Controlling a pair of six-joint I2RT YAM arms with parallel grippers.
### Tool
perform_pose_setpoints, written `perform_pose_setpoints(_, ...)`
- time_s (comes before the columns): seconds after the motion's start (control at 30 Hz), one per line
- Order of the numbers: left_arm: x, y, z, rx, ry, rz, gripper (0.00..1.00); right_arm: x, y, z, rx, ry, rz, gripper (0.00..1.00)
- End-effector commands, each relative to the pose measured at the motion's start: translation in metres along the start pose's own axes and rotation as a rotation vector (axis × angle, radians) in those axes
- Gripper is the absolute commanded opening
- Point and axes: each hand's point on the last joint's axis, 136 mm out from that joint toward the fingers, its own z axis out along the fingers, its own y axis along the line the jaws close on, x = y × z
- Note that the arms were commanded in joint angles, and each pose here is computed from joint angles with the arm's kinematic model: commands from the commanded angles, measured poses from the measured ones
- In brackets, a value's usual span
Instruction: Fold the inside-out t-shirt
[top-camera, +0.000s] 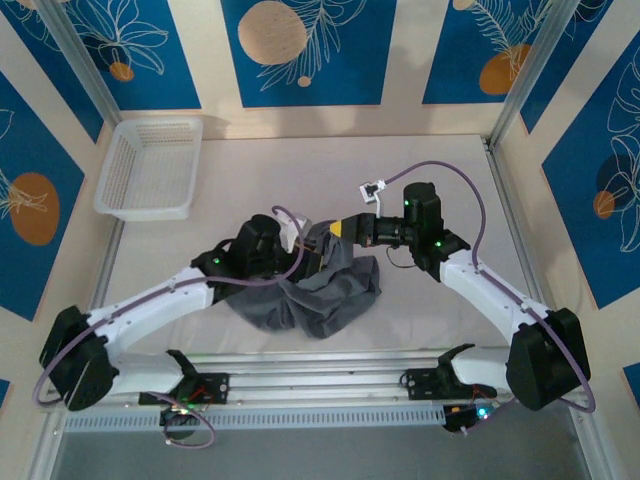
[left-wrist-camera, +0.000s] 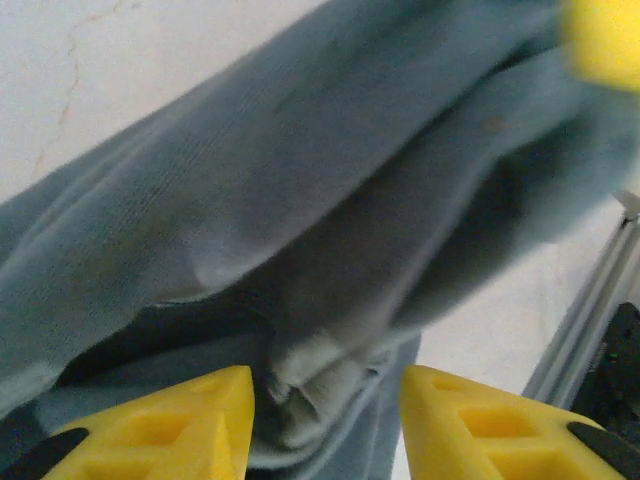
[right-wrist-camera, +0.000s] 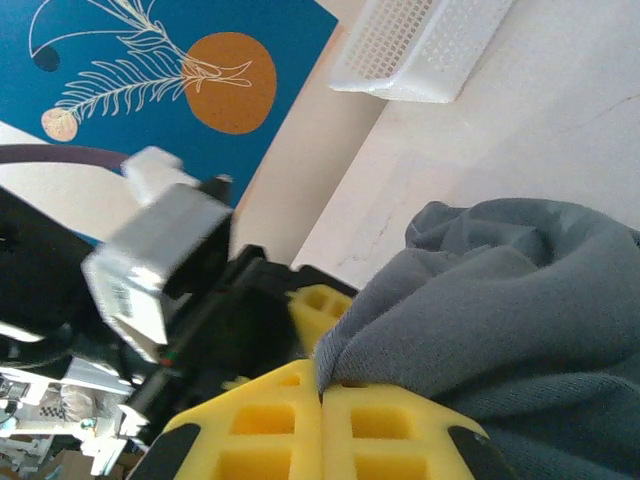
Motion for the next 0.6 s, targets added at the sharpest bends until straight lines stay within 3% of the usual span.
perform_pose_setpoints(0.0,-0.028,0.000,0.010,0.007,-0.063,-0.070,0.46,-0.005,0.011,-0.004,-0.013,-0.001,-0.003,0.00)
perform_pose_setpoints(0.1,-0.035,0.002,0.010,0.025,-0.102,-0.105,0.30,-0.001,0.008,-0.004,-0.009,0.007,0.009,0.00)
perform_pose_setpoints(0.23,-0.054,-0.005,-0.009,0.084,-0.187,-0.155,0.00,0.007,-0.016,-0.002,0.042,0.021,0.049,0.00)
perform_pose_setpoints(0.47,-0.066,-0.037,-0.036,0.423,-0.147,-0.299,0.00,0.015,-0.125,-0.006,0.161,0.022,0.271,0.01)
perform_pose_setpoints(0.57,-0.066,-0.048,-0.045,0.466,-0.119,-0.298,0.00,0.010,-0.146,-0.014,0.254,0.028,0.346,0.15)
